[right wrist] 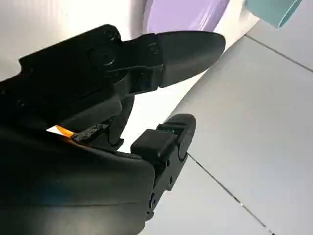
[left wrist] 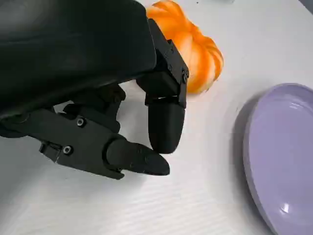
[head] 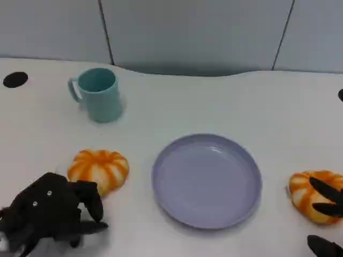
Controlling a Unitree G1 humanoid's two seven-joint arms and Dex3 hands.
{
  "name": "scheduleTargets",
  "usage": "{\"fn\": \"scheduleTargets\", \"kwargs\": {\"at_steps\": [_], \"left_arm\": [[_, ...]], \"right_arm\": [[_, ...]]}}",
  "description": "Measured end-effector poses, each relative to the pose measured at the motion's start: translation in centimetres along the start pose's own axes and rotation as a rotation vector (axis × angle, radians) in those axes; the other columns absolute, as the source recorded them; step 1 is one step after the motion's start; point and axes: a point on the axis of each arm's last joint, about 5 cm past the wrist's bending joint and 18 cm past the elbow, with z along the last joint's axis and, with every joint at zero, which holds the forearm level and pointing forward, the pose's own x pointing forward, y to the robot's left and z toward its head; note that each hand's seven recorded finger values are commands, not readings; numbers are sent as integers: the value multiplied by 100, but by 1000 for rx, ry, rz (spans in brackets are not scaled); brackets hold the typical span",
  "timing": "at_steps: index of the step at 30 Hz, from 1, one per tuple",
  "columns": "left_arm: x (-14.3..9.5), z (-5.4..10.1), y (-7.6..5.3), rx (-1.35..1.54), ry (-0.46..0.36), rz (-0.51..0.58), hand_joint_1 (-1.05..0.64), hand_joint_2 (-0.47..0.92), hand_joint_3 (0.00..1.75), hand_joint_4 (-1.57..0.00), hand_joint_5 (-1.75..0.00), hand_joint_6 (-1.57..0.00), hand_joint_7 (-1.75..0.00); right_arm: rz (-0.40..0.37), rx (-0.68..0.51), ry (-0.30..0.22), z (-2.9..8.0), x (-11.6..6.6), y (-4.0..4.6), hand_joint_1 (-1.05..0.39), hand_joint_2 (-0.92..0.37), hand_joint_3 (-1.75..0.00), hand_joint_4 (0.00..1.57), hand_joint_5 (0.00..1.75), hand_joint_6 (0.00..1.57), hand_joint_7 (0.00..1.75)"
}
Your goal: Grasp the bread from the table and place it into the plate.
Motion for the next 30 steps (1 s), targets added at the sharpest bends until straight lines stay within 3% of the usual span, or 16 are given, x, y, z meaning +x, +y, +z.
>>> {"fn": "scheduleTargets", "kwargs": {"at_steps": [21, 27, 30], "left_arm": [[-8, -13, -11, -48, -14, 30, -29, 80, 18, -79, -175, -63, -175], [-31, -20, -76, -14, -192, 131, -24, 82, 20, -82, -175, -58, -175], [-52, 6, -99, 118, -327, 210, -25, 84, 20, -80, -175, -55, -175]], "right_arm": [[1, -1, 1, 0, -1, 0, -33, -92, -33, 69, 44, 63, 0], [3, -4, -4, 3, 8, 4, -33, -92, -33, 70, 45, 63, 0], [2, -3, 0, 9, 8, 11, -33, -92, -33, 70, 45, 63, 0]]}}
